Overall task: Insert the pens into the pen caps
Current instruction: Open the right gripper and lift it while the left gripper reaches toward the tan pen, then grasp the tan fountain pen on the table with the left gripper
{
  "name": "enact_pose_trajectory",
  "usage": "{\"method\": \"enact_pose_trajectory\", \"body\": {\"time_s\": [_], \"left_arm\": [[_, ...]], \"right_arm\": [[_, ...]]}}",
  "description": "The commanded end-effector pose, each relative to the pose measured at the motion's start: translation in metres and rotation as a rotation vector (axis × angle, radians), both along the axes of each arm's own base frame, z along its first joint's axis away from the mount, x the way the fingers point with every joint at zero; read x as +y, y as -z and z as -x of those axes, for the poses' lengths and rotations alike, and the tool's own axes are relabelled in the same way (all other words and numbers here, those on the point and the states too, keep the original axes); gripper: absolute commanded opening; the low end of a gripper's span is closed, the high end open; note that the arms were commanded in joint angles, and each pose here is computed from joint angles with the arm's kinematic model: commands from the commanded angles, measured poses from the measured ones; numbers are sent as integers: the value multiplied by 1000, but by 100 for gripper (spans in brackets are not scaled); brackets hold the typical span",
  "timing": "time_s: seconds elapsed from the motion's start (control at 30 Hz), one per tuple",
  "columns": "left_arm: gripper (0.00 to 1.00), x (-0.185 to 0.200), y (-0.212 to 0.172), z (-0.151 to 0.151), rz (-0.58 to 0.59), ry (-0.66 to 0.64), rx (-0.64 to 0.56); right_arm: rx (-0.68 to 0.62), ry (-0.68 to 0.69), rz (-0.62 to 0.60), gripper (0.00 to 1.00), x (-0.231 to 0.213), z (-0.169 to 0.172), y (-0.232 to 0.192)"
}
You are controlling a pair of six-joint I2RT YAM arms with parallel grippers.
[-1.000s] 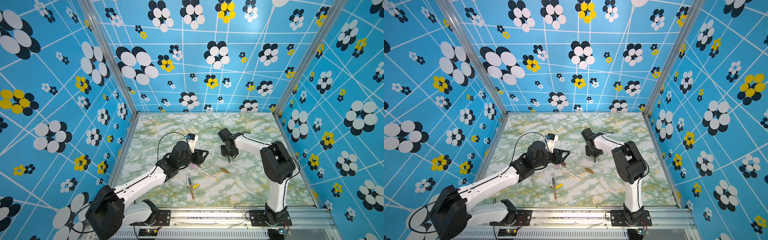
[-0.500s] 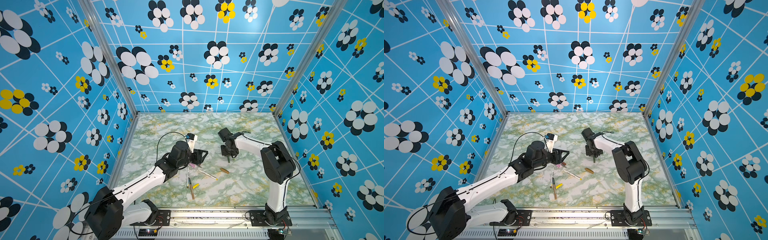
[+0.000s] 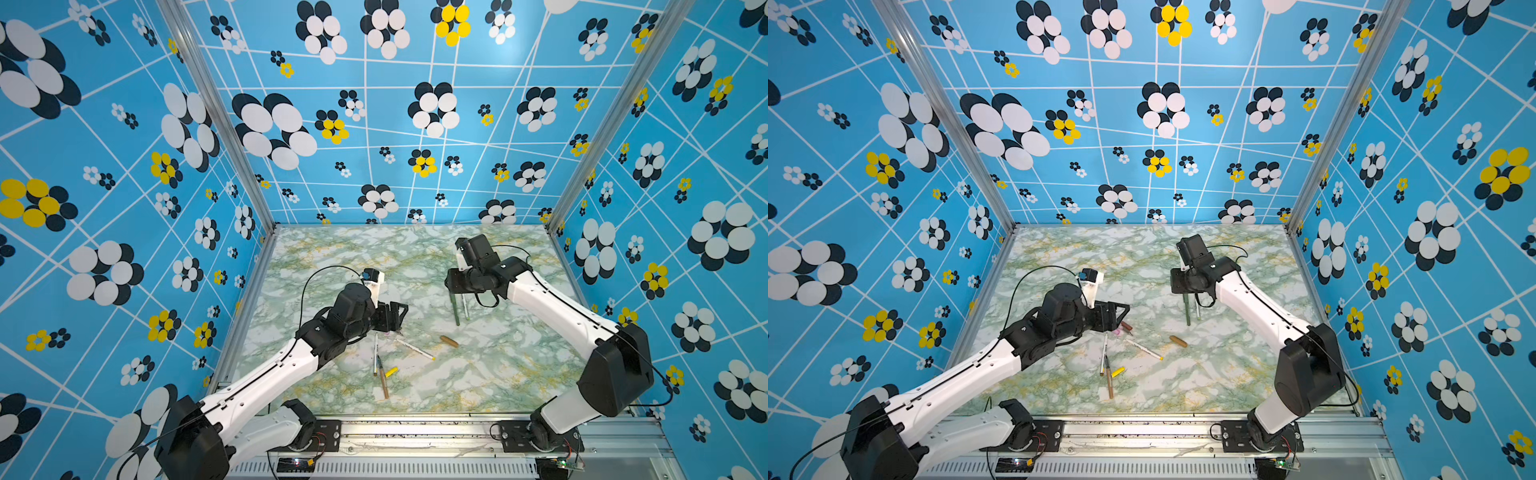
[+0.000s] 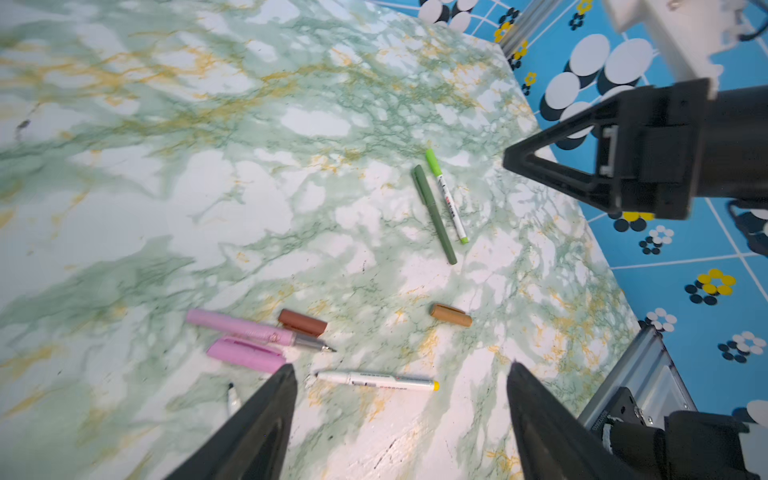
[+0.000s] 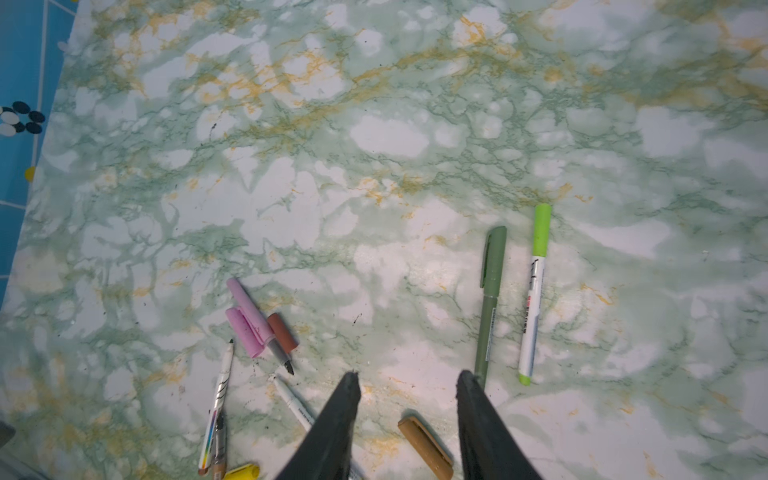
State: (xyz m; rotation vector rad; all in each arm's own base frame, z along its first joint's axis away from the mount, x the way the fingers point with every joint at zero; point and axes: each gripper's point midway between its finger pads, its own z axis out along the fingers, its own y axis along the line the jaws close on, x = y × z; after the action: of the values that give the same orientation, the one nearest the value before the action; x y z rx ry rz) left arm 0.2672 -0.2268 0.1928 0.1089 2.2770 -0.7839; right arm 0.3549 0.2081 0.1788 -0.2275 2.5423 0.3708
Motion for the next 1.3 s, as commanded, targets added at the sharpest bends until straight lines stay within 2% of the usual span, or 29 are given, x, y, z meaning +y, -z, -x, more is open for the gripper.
{"method": "enact_pose_trajectory", "body": {"time_s": [0.0, 0.13, 0.23, 0.3, 0.47, 0.6, 0.77, 1.03, 1.27], "left_arm": [[83, 34, 19, 7, -50, -190, 151], [84, 54, 51, 26, 41, -399, 340], [82, 63, 70, 43, 114, -478, 418], [81, 66, 77, 54, 52, -434, 436], [77, 63, 105, 102, -169, -233, 580], [72, 58, 120, 137, -266, -157, 625], [65, 46, 134, 163, -342, -100, 627], [57, 9, 156, 168, -465, 1, 622], [51, -6, 166, 162, -560, 24, 609]], "right_arm": [[11, -75, -20, 42, 10, 18, 4], [3, -62, 13, 42, 6, 24, 13], [-4, -50, 10, 42, 6, 27, 17], [-12, -49, -6, 42, 8, 28, 18], [-31, -59, -39, 42, 14, 27, 14], [-45, -70, -45, 42, 16, 26, 10], [-61, -75, -51, 42, 16, 26, 5], [-67, -83, -57, 42, 15, 30, 0], [-96, -86, -80, 43, 13, 35, -11]]}}
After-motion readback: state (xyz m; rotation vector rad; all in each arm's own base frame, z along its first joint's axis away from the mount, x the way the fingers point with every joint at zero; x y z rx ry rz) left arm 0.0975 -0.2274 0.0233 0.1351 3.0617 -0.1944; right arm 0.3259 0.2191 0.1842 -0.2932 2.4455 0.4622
